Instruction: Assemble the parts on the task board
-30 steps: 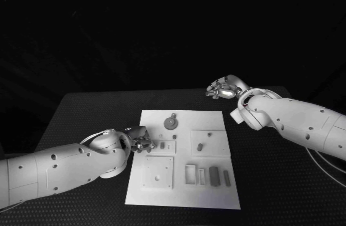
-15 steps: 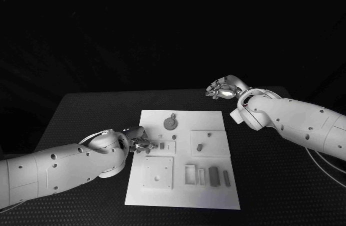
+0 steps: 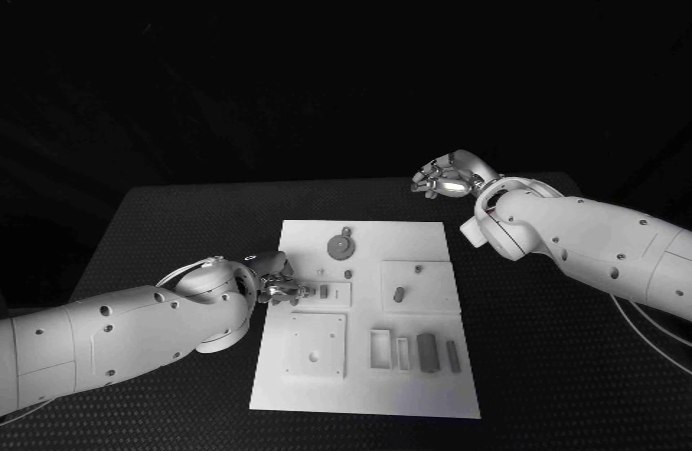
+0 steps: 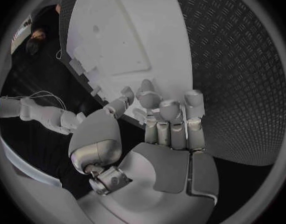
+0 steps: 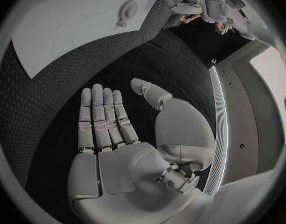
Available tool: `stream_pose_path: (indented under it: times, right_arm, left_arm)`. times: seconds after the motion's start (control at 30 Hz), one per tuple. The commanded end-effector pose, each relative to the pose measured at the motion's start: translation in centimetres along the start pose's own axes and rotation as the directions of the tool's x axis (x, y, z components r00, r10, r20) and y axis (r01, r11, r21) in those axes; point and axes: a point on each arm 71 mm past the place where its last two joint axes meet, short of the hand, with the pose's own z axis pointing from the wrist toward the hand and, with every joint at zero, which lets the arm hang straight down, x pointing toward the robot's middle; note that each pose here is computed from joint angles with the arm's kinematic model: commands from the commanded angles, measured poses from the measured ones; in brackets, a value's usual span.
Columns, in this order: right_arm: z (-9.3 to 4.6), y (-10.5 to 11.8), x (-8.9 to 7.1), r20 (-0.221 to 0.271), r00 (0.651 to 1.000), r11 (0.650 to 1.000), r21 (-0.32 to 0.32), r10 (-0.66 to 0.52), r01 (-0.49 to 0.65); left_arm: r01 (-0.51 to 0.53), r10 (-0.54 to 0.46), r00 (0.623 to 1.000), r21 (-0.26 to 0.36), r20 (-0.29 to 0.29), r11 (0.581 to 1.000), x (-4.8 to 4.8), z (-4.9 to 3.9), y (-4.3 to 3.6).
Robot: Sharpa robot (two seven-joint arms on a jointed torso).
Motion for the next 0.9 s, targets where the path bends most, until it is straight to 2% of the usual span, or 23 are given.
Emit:
stream_pose_path:
  times: [0.03, 0.2, 0.5, 0.63, 0.77, 0.9]
  right_arm:
    - [0.0, 0.0, 0.0, -0.007, 1.0, 1.0, -0.009, -0.007, 0.007]
    - [0.0, 0.0, 0.1, -0.008, 1.0, 1.0, -0.009, -0.007, 0.007]
    - [0.0, 0.0, 0.0, -0.006, 1.0, 1.0, -0.009, -0.007, 0.007]
    - [0.0, 0.0, 0.0, -0.005, 1.0, 1.0, -0.008, -0.007, 0.007]
    - [0.0, 0.1, 0.1, -0.006, 1.0, 1.0, -0.01, -0.007, 0.007]
    - [0.0, 0.1, 0.1, -0.006, 1.0, 1.0, -0.01, -0.007, 0.007]
  left_arm:
    - [0.04, -0.04, 0.999, -0.012, -0.005, 0.999, 0.09, 0.04, 0.24]
    - [0.072, -0.072, 0.997, -0.011, -0.003, 0.997, -0.23, 0.01, 0.24]
    - [0.217, -0.217, 0.976, -0.012, -0.001, 0.976, -1.63, 0.11, 0.16]
    - [0.265, -0.265, 0.964, -0.002, 0.004, 0.964, -2.76, 0.18, -0.18]
    - [0.264, -0.264, 0.964, 0.011, 0.029, 0.964, -4.17, 0.31, -0.29]
    - [0.26, -0.261, 0.964, 0.027, 0.042, 0.965, -5.0, 0.42, -0.47]
